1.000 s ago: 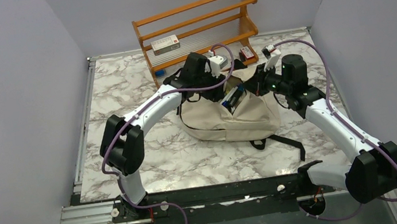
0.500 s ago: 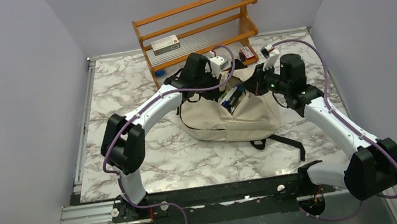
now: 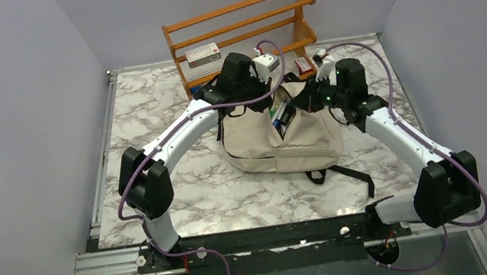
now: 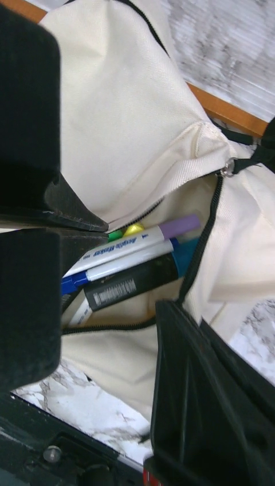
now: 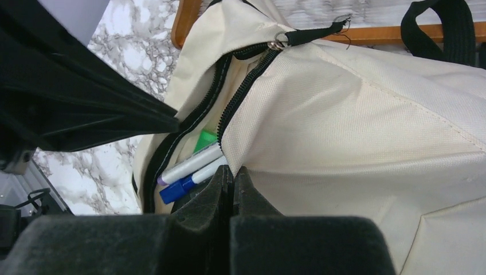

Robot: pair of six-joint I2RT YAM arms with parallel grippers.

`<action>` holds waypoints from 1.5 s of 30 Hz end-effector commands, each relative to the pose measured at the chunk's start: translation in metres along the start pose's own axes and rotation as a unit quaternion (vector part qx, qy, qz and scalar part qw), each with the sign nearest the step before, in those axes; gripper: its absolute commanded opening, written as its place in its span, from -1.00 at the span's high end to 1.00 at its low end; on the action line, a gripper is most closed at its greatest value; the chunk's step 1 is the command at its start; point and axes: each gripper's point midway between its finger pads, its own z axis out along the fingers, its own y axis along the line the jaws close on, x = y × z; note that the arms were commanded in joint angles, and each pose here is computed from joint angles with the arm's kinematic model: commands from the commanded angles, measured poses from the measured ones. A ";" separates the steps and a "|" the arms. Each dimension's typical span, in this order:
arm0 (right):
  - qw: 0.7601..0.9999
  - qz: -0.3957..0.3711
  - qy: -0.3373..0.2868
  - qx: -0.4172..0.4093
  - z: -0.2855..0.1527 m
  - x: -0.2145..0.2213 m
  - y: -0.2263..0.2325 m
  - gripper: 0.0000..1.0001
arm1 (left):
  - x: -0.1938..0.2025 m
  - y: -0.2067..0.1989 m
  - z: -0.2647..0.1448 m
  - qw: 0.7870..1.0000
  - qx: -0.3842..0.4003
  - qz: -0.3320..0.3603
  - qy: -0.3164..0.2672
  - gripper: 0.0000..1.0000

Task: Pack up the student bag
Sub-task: Adjust the student bag at the center of the board.

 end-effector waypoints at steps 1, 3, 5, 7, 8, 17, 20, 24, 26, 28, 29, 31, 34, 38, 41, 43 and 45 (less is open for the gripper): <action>0.999 -0.003 0.000 -0.037 0.006 -0.017 0.015 0.99 | -0.054 -0.018 -0.035 0.997 0.024 0.004 -0.069 1.00; 0.999 0.004 0.003 -0.047 0.009 -0.019 0.018 0.99 | -0.059 -0.021 -0.039 0.997 0.027 0.002 -0.076 1.00; 0.998 0.009 0.002 -0.058 0.011 -0.021 0.022 0.99 | -0.063 -0.022 -0.042 0.996 0.028 0.000 -0.080 1.00; 0.998 0.015 0.001 -0.068 0.012 -0.023 0.026 0.99 | -0.067 -0.023 -0.043 0.996 0.030 0.000 -0.084 1.00; 0.997 0.018 0.000 -0.072 0.013 -0.024 0.027 0.99 | -0.069 -0.023 -0.043 0.996 0.033 0.000 -0.085 1.00; 0.998 0.029 -0.009 -0.061 0.009 -0.030 0.028 0.99 | -0.050 -0.010 -0.033 0.999 0.008 -0.008 -0.049 0.83; 0.998 0.030 -0.005 -0.058 0.009 -0.025 0.026 0.99 | -0.026 -0.001 -0.029 0.999 -0.008 -0.017 -0.029 0.37; 0.998 0.032 -0.001 -0.059 0.009 -0.022 0.025 0.99 | -0.001 0.008 -0.022 0.999 -0.022 -0.028 -0.013 0.06; 0.998 0.032 0.000 -0.059 0.009 -0.020 0.025 0.99 | 0.006 0.012 -0.020 0.999 -0.031 -0.030 -0.013 0.01; 0.998 0.032 0.000 -0.057 0.008 -0.019 0.024 0.99 | 0.010 0.018 -0.018 0.998 -0.042 -0.036 -0.016 -0.03; 0.998 0.032 0.000 -0.057 0.008 -0.019 0.025 0.98 | 0.011 0.020 -0.017 0.998 -0.047 -0.039 -0.018 -0.04; 0.998 0.030 0.000 -0.057 0.007 -0.019 0.025 0.99 | 0.015 0.025 -0.014 0.997 -0.057 -0.043 -0.019 -0.06; 0.998 0.030 0.000 -0.056 0.007 -0.019 0.024 0.99 | 0.019 0.030 -0.009 0.996 -0.067 -0.047 -0.021 -0.07; 0.998 0.030 0.000 -0.055 0.006 -0.018 0.024 0.99 | 0.027 0.032 -0.002 0.997 -0.063 -0.051 -0.015 -0.08; 0.998 0.030 0.001 -0.055 0.006 -0.018 0.025 0.99 | 0.032 0.032 0.003 0.997 -0.061 -0.054 -0.007 -0.08; 0.998 0.030 0.001 -0.056 0.006 -0.017 0.025 0.98 | 0.036 0.035 0.005 0.996 -0.064 -0.054 -0.004 -0.08; 0.998 0.030 0.002 -0.055 0.006 -0.016 0.024 0.99 | 0.040 0.036 0.007 0.996 -0.065 -0.055 -0.001 -0.08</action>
